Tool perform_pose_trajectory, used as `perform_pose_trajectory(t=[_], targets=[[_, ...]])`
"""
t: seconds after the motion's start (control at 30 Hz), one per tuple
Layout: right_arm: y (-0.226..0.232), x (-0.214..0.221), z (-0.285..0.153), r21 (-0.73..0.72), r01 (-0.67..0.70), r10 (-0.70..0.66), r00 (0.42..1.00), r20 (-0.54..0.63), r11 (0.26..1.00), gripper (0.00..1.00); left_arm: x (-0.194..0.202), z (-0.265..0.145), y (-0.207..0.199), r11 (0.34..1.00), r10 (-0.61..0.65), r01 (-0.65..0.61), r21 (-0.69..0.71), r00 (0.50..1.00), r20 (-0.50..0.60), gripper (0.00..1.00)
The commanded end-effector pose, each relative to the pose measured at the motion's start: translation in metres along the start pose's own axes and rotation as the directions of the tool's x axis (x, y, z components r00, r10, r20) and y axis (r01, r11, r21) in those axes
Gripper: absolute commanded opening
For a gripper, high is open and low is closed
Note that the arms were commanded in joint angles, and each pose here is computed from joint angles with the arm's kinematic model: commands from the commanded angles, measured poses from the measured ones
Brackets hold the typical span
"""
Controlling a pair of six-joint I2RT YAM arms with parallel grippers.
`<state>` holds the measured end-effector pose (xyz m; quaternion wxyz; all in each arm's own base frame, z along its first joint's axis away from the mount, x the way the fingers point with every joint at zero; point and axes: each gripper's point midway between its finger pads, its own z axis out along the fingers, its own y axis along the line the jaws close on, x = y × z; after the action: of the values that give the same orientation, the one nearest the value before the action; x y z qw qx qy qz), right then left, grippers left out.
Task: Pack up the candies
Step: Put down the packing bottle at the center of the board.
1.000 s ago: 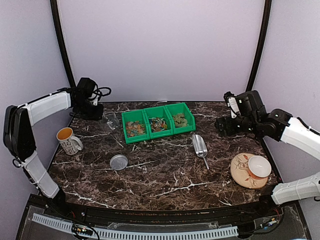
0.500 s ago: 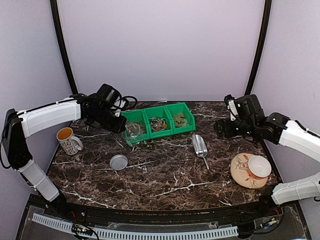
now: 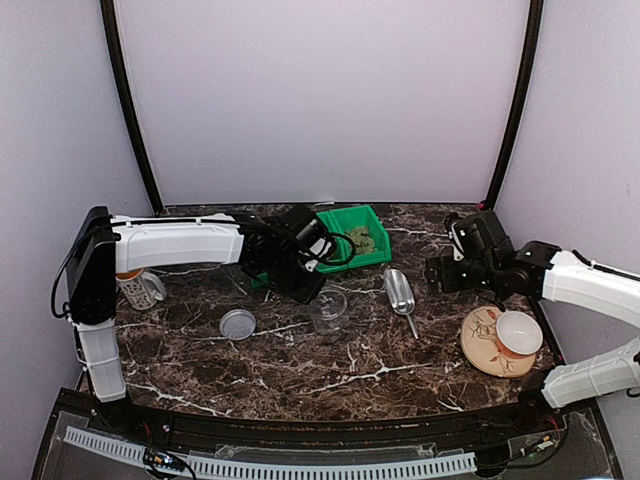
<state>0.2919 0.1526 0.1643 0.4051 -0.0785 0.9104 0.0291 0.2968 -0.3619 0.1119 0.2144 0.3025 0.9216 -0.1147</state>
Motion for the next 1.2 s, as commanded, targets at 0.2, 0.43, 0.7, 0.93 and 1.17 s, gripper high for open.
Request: perform_pose_trajectory(t=[0.2,0.43,0.7,0.93,1.17], targets=[[0.008,0.000,0.005,-0.032,-0.036,0.037,0.999,0.020,0.999,0.98,-0.008,0.026,-0.036,0.997,0.083,-0.083,0.000,0.996,-0.030,0.00],[0.008,0.003,0.007,-0.036,-0.037,0.038,0.999,0.017,0.999,0.98,-0.005,0.033,-0.041,0.993,0.108,-0.110,-0.045,0.993,-0.043,0.02],[0.010,0.007,0.010,-0.043,-0.036,0.037,0.999,0.010,0.998,0.98,-0.003,0.034,-0.042,0.991,0.116,-0.119,-0.058,0.992,-0.047,0.10],[0.013,0.007,0.007,-0.074,-0.028,0.030,0.999,0.024,0.997,0.98,-0.005,0.032,-0.043,0.991,0.117,-0.120,-0.062,0.992,-0.042,0.22],[0.013,0.015,0.011,-0.078,-0.029,0.030,1.000,0.008,0.997,0.98,-0.013,0.037,-0.037,0.985,0.135,-0.137,-0.109,0.991,-0.024,0.27]])
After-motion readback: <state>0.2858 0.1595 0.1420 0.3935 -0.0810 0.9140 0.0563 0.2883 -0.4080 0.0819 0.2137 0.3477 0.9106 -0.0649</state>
